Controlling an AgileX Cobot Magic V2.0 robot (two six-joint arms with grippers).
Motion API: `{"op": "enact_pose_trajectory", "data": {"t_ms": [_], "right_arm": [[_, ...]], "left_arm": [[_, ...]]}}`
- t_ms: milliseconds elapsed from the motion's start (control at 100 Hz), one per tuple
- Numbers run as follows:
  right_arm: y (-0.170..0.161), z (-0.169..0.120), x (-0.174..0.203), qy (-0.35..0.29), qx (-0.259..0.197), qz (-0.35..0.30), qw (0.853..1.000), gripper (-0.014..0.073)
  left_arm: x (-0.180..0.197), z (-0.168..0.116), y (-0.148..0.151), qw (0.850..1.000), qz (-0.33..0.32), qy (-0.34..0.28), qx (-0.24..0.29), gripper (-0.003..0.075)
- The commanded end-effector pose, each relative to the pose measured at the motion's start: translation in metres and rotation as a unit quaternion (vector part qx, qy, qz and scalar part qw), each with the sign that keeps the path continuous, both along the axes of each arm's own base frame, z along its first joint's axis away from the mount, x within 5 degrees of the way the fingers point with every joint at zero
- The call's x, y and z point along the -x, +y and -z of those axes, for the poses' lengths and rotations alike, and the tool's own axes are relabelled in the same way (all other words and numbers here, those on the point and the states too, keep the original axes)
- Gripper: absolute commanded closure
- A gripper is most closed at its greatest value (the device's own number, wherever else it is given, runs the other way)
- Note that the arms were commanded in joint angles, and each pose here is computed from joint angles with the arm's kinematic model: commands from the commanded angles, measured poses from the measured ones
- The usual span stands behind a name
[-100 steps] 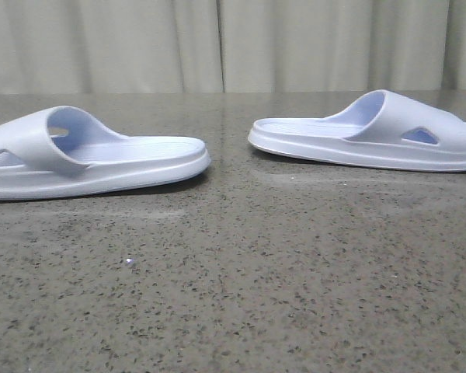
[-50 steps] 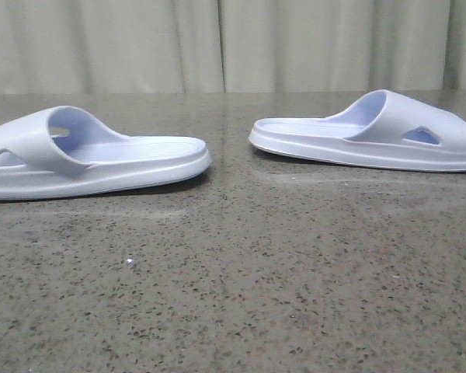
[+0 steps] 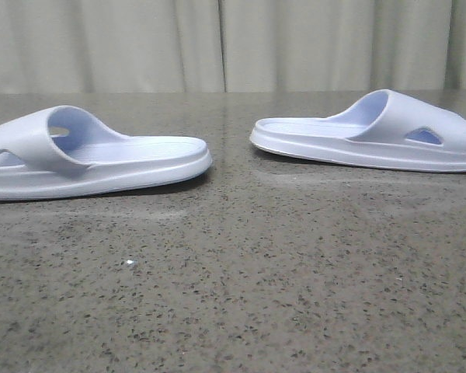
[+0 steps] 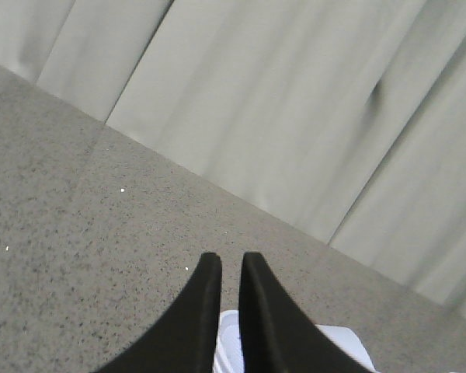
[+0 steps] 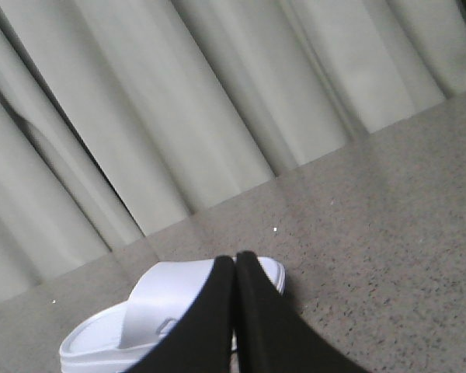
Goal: Insert blue slippers together front up
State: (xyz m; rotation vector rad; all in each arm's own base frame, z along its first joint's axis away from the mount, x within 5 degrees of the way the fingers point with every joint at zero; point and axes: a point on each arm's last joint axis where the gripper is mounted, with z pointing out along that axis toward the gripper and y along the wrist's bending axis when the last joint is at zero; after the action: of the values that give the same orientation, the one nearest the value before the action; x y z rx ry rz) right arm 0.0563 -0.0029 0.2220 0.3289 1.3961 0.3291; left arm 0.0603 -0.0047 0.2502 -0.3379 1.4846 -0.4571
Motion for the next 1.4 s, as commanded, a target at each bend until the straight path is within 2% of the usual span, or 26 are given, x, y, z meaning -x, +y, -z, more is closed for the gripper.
{"op": "enact_pose_trajectory", "data": {"t_ms": [0, 120, 240, 390, 530, 640, 760, 830, 910, 960, 1130, 1390], "right_arm": [[-0.001, -0.026, -0.004, -0.009, -0.002, 0.007, 1.0, 0.0671], [0.002, -0.049, -0.021, 0.046, -0.001, -0.011, 0.999, 0.0671], [0.004, -0.069, -0.05, 0.106, -0.001, -0.024, 0.994, 0.0672], [0.008, -0.08, -0.086, 0.184, -0.002, -0.046, 0.982, 0.0673], [0.01, -0.083, -0.106, 0.219, -0.004, -0.054, 0.974, 0.0672], [0.01, -0.085, -0.116, 0.23, -0.004, -0.056, 0.972, 0.0617], [0.01, -0.083, -0.126, 0.25, -0.007, -0.059, 0.966, 0.0438], [0.009, -0.082, -0.132, 0.257, -0.008, -0.056, 0.965, 0.0361], [0.005, -0.081, -0.139, 0.266, -0.011, -0.048, 0.963, 0.0354], [0.002, -0.08, -0.144, 0.271, -0.016, -0.041, 0.961, 0.0354], [-0.01, -0.076, -0.163, 0.314, -0.031, -0.026, 0.948, 0.0354], [-0.014, -0.072, -0.201, 0.379, -0.026, -0.053, 0.923, 0.0344]], "left_arm": [[-0.007, -0.03, 0.0, 0.999, -0.002, -0.004, -0.045, 0.0705], [-0.029, -0.057, -0.003, 0.995, 0.013, 0.052, -0.085, 0.0705], [-0.057, -0.072, -0.006, 0.985, 0.029, 0.12, -0.121, 0.0705], [-0.087, -0.071, -0.009, 0.964, 0.058, 0.218, -0.14, 0.0704], [-0.101, -0.064, -0.011, 0.946, 0.079, 0.264, -0.169, 0.0704], [-0.105, -0.06, -0.011, 0.94, 0.085, 0.281, -0.172, 0.0686], [-0.107, -0.059, -0.012, 0.939, 0.086, 0.285, -0.17, 0.0596], [-0.108, -0.059, -0.012, 0.94, 0.086, 0.283, -0.167, 0.0525], [-0.108, -0.06, -0.012, 0.941, 0.086, 0.282, -0.165, 0.0447], [-0.108, -0.06, -0.012, 0.942, 0.087, 0.282, -0.16, 0.0426], [-0.108, -0.06, -0.013, 0.944, 0.09, 0.281, -0.146, 0.0426], [-0.108, -0.06, -0.014, 0.945, 0.09, 0.281, -0.144, 0.0426]]}}
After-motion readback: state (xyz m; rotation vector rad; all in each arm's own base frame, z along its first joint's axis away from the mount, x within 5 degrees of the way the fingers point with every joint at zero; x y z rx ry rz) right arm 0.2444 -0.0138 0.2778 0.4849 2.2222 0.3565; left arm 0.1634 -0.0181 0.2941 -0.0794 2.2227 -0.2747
